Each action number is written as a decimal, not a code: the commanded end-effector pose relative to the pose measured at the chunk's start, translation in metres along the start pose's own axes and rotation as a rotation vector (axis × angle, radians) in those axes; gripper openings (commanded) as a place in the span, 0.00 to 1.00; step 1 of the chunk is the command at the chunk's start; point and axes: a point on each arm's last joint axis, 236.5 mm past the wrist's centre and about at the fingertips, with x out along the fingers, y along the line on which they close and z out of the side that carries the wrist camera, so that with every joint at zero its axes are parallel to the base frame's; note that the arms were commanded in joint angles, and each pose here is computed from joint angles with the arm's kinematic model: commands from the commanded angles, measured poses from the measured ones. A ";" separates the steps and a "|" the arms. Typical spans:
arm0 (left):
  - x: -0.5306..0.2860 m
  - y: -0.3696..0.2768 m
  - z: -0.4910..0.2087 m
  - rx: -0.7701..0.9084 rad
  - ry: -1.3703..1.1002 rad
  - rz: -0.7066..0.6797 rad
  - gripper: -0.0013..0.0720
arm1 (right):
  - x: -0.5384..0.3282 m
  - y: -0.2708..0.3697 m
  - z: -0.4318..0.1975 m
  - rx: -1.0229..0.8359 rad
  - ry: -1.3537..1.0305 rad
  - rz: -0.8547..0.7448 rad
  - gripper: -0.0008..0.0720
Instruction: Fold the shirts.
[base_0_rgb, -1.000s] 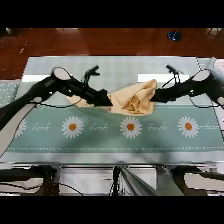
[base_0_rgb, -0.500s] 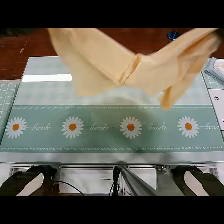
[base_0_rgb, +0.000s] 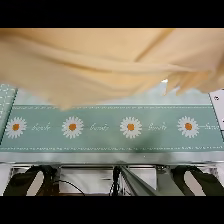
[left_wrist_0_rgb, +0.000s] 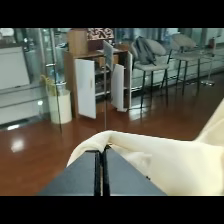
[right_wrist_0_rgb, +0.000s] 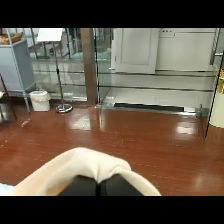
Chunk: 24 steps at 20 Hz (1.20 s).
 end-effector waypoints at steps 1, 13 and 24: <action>-0.023 -0.006 -0.029 -0.083 0.124 0.054 0.05 | -0.018 0.008 -0.028 0.060 0.144 -0.008 0.04; 0.040 0.106 -0.277 -0.500 0.617 0.246 0.05 | 0.107 -0.075 -0.239 0.168 0.944 -0.089 0.04; 0.128 0.203 -0.457 -0.599 0.796 0.339 0.06 | 0.304 -0.088 -0.408 0.064 0.930 0.010 0.04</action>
